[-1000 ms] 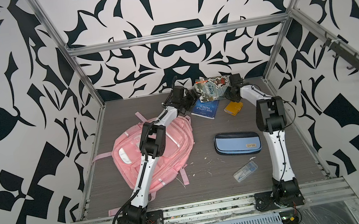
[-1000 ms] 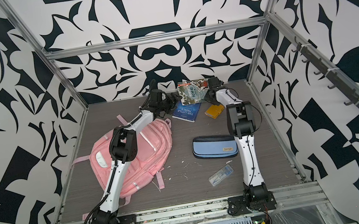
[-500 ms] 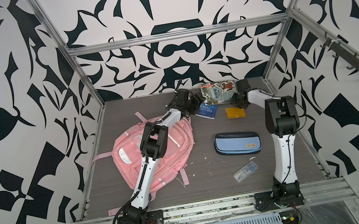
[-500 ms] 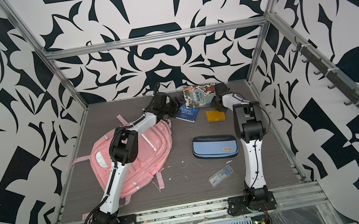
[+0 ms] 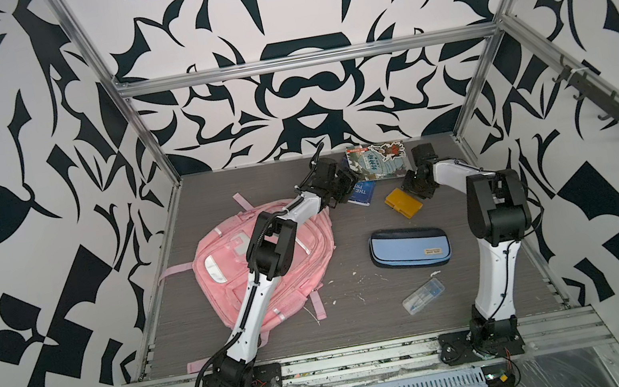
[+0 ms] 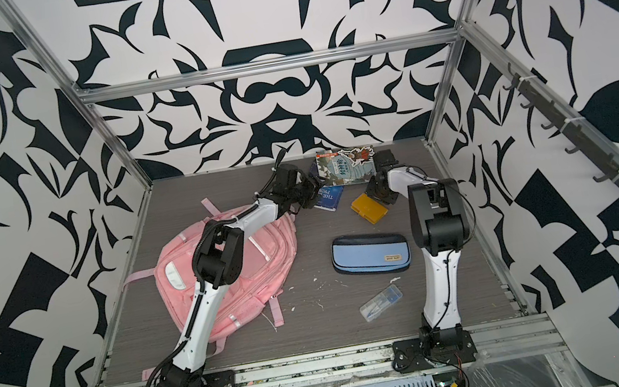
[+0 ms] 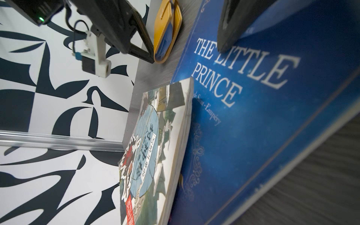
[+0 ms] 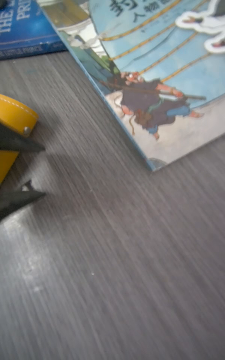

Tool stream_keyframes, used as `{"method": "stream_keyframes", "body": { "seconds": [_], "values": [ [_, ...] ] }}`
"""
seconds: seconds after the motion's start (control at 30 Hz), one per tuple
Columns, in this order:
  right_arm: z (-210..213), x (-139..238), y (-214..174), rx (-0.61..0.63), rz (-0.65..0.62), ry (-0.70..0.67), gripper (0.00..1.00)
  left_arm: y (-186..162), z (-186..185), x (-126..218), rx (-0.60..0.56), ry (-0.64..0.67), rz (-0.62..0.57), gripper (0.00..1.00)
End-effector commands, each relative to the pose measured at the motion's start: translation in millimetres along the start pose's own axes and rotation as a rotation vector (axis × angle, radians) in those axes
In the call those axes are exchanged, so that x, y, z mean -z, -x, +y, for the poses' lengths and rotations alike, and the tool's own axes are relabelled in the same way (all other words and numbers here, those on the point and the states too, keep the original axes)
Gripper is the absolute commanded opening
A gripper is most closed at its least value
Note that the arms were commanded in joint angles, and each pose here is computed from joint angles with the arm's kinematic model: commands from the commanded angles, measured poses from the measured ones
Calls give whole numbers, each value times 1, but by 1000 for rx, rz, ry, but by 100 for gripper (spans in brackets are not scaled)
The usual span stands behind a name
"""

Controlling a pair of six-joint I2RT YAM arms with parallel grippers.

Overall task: Pack the student bag
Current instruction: 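Grip the illustrated picture book's edges with both grippers and lift it upright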

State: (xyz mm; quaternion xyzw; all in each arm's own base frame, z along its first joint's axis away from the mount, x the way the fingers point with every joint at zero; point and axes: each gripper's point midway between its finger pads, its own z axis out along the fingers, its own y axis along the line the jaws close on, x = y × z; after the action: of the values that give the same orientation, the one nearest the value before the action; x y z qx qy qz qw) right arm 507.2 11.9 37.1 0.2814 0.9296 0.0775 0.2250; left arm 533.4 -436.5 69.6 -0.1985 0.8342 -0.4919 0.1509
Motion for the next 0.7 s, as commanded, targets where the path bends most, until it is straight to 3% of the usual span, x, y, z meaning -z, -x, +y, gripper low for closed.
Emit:
{"method": "stream_keyframes", "body": {
  "seconds": [0.0, 0.1, 0.3, 0.67],
  "values": [
    [26, 26, 43, -11, -99, 48, 55, 4, 31, -13, 79, 72, -34, 71],
    [35, 23, 66, -37, -152, 49, 66, 9, 40, -16, 141, 86, -70, 68],
    [46, -3, 97, -55, -182, 34, 67, 15, 56, -21, 230, 120, -116, 63],
    [27, -52, 54, -109, -21, -21, 60, 16, 70, -46, 307, 99, -151, 58]
  ]
}}
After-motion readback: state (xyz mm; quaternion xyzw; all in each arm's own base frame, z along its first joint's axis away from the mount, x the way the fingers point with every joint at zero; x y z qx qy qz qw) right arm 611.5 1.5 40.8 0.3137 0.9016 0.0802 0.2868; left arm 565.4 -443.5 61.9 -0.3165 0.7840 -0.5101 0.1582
